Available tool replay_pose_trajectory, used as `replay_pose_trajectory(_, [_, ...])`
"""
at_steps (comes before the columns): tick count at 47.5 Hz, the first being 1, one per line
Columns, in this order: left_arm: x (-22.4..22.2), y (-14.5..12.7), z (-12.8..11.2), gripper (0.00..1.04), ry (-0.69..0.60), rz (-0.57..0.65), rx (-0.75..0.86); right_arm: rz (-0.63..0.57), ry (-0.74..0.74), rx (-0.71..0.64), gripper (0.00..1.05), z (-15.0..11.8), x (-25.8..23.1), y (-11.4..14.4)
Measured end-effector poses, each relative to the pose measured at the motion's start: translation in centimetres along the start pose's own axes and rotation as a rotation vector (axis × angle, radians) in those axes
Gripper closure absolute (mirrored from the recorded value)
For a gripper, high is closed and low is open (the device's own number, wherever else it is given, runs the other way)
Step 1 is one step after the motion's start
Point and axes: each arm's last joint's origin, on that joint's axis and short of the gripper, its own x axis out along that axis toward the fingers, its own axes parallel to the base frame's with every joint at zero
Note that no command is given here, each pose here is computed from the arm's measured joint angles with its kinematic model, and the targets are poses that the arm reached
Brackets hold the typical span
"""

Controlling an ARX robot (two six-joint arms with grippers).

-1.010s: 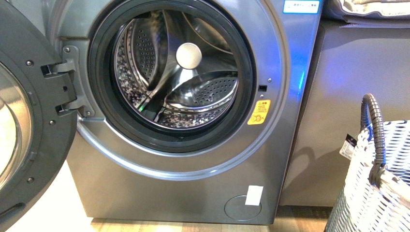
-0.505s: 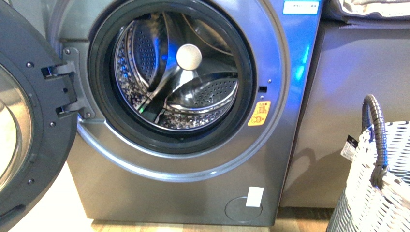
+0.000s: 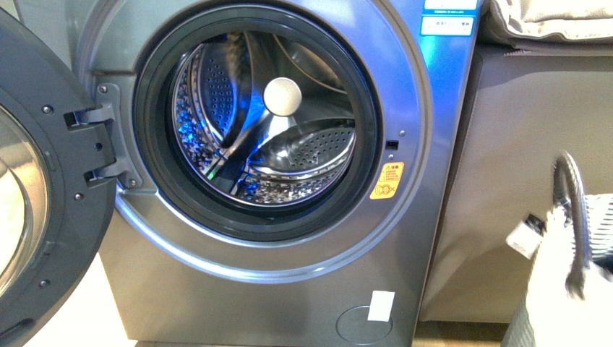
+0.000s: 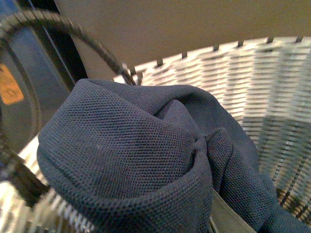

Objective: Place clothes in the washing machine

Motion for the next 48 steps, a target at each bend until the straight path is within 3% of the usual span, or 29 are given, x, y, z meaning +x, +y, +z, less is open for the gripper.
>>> replay_pose_trajectory(11, [0.0,0.0,0.0,0.06,0.0,0.0,0.0,0.026,-0.154,-0.047,1.0,6.8,-1.3,1.0])
replay_pose_trajectory(18, [0.0,0.0,0.0,0.06,0.0,0.0,0.0,0.054,-0.306,-0.109,1.0,14.0,-2.8,2.8])
replay_pose_trajectory(27, [0.0,0.0,0.0,0.06,0.0,0.0,0.0,0.164,-0.483,-0.187,1.0,24.2,-5.7,7.9])
replay_pose_trajectory(40, [0.0,0.0,0.0,0.06,0.0,0.0,0.0,0.38,-0.501,-0.111,1.0,30.9,-6.4,13.2])
replay_pose_trajectory(48, [0.0,0.0,0.0,0.06,0.0,0.0,0.0,0.682,-0.369,0.032,1.0,33.1,-6.4,18.7])
